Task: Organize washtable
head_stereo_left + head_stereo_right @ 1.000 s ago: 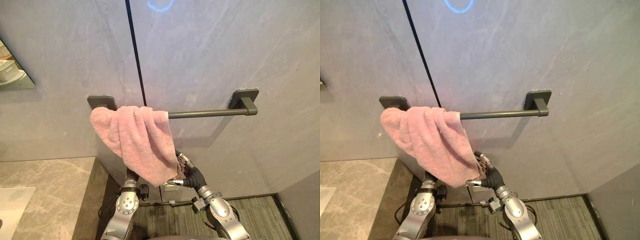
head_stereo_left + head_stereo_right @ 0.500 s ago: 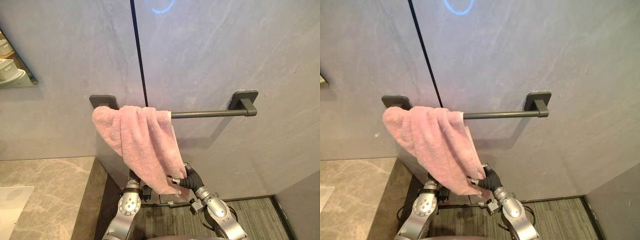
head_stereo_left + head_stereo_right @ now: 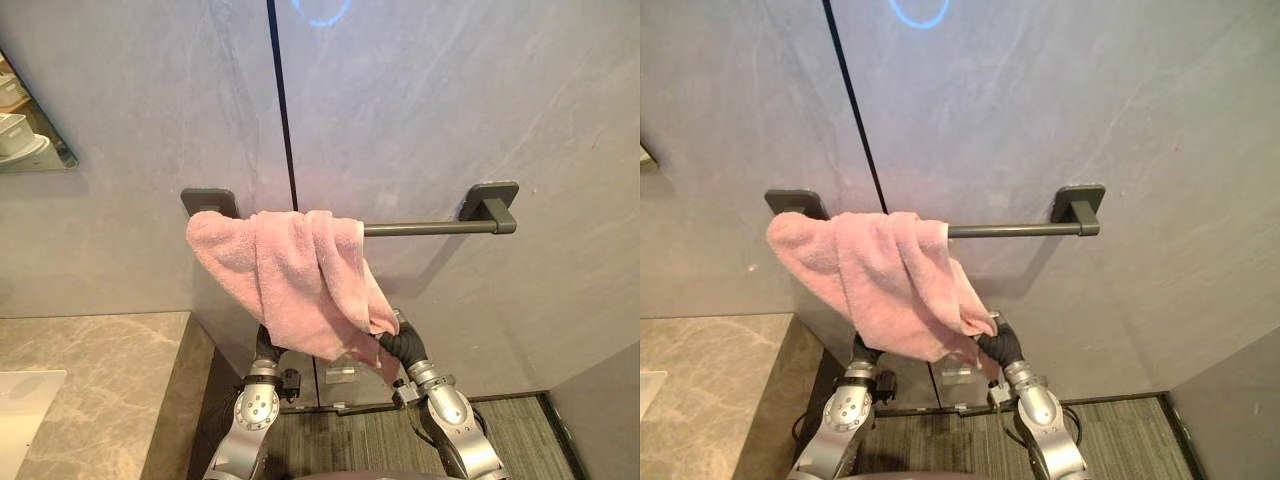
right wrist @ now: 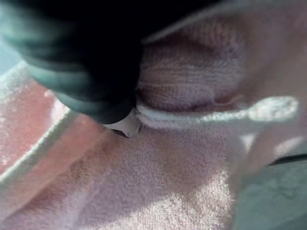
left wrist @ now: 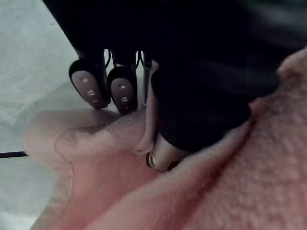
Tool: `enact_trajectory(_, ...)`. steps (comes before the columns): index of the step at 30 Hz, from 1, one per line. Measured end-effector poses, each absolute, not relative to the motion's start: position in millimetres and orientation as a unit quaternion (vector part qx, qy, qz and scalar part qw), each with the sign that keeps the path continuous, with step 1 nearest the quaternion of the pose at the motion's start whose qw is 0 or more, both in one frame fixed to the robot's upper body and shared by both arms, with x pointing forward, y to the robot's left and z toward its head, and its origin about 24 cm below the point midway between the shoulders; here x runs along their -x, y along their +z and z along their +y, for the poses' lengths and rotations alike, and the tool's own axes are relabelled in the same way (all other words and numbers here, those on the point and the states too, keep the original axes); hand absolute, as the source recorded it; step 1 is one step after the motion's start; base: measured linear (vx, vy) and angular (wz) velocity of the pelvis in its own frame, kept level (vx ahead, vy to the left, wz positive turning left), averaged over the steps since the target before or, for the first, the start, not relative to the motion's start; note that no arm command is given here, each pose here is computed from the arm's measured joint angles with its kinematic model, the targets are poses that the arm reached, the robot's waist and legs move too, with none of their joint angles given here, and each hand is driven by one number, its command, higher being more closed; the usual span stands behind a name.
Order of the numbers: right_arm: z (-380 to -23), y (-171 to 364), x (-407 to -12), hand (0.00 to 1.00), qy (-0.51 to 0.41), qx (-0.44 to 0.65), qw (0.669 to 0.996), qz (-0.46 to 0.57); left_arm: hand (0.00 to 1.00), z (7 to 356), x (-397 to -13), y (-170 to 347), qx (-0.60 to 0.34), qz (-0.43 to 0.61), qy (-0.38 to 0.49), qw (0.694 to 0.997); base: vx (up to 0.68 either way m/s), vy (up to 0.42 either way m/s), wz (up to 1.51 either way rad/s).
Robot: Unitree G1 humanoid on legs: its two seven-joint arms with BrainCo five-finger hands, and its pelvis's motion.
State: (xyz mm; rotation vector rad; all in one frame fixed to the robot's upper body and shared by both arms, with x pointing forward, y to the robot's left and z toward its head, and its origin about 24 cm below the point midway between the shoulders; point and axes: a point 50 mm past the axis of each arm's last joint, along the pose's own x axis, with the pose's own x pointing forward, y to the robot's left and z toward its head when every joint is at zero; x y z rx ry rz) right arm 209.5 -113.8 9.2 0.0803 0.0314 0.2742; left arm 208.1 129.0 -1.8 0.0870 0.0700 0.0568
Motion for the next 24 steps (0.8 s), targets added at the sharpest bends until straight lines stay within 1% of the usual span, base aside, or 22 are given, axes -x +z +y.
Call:
enact_trajectory(6, -126, 23, -215, 1.00, 0.094, -0.048, 0.994, -0.018, 1.00, 134, -209, 1, -0.043, 0.030, 0.039, 0.998, 0.00, 0.000, 0.00)
enact_trajectory(10, -130, 30, -216, 1.00, 0.079, -0.053, 0.995, -0.035, 1.00, 137, -213, 11, -0.033, 0.007, 0.052, 0.998, 0.00, 0.000, 0.00)
enact_trajectory(24, -159, 32, -218, 1.00, 0.015, -0.044, 0.998, -0.041, 1.00, 133, -213, 13, -0.027, 0.000, 0.031, 0.999, 0.00, 0.000, 0.00)
